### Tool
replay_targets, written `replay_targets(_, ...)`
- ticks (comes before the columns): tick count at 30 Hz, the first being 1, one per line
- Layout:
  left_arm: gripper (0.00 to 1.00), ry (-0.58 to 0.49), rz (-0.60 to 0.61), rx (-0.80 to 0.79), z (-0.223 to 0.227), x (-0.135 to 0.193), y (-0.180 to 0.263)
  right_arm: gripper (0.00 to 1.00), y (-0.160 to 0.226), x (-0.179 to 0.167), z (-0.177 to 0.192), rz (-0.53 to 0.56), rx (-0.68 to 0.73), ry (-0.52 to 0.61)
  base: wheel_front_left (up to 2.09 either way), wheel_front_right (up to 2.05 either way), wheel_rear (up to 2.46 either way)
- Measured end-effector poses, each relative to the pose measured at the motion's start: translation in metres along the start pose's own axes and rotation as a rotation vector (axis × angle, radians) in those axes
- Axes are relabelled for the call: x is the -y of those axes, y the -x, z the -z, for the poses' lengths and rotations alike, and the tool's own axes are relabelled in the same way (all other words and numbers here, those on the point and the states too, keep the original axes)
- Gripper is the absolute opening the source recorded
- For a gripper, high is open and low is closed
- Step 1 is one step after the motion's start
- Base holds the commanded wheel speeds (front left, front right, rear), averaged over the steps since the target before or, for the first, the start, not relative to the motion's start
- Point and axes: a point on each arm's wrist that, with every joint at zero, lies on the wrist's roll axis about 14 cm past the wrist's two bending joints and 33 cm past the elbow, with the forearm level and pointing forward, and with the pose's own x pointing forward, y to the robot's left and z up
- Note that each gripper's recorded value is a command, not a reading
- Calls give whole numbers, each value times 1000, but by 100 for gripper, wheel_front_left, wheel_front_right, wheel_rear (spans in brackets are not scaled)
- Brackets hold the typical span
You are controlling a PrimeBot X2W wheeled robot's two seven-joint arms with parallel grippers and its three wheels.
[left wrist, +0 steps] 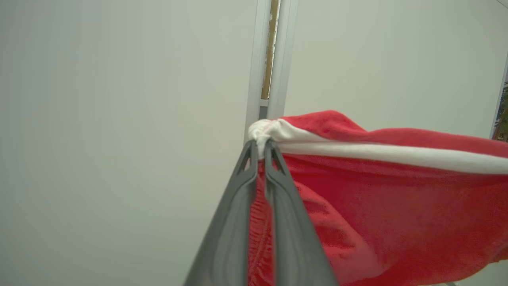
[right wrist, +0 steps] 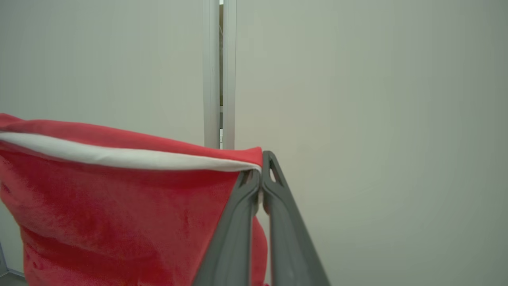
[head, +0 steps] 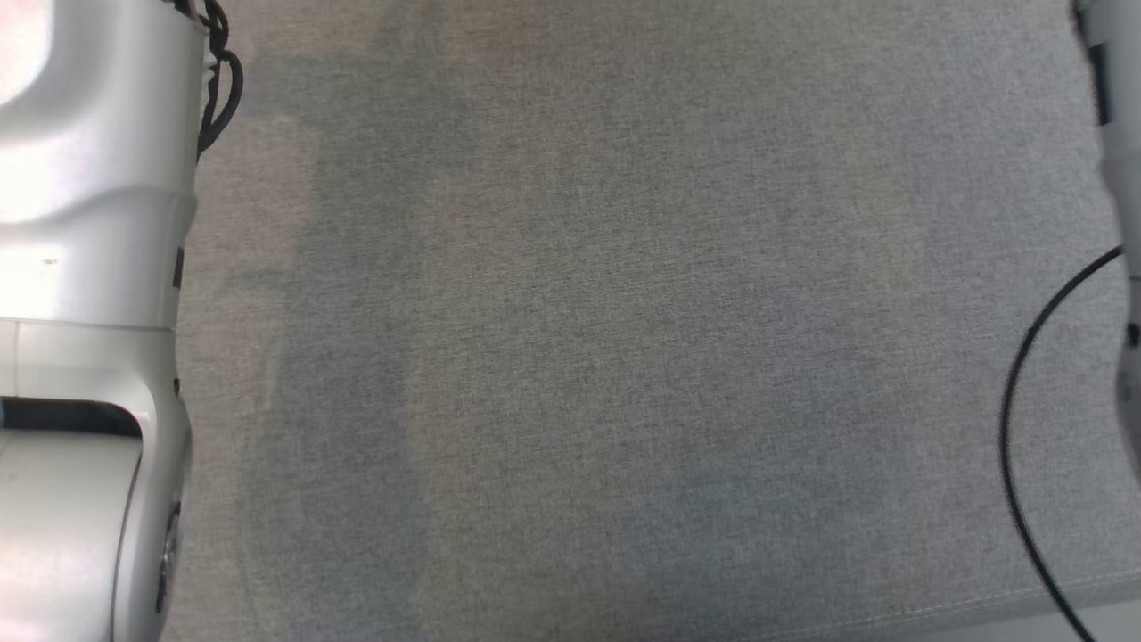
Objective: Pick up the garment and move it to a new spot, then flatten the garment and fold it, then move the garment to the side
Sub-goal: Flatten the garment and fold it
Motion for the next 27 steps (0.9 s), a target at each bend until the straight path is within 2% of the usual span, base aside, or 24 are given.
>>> replay_targets(3,0,46,-69,-115,50,-16,17,0,11,-8,47,4,-113,-36,0,0,0)
replay_targets(8,0,114,-236,-404,160,-48,95,0,67,-31,149,30,-377,-151,0,0,0)
replay_targets(11,0,151,-293,-501,194,-53,130,0,97,-43,181,38,-474,-201,0,0,0)
replay_targets(15,0,153,-277,-557,212,-48,160,0,130,-51,200,49,-518,-252,0,0,0)
replay_targets(19,0,136,-222,-535,204,-37,181,0,167,-56,201,52,-531,-278,0,0,0)
replay_targets(27,0,116,-166,-479,162,-9,250,0,245,-71,171,40,-529,-295,0,0,0)
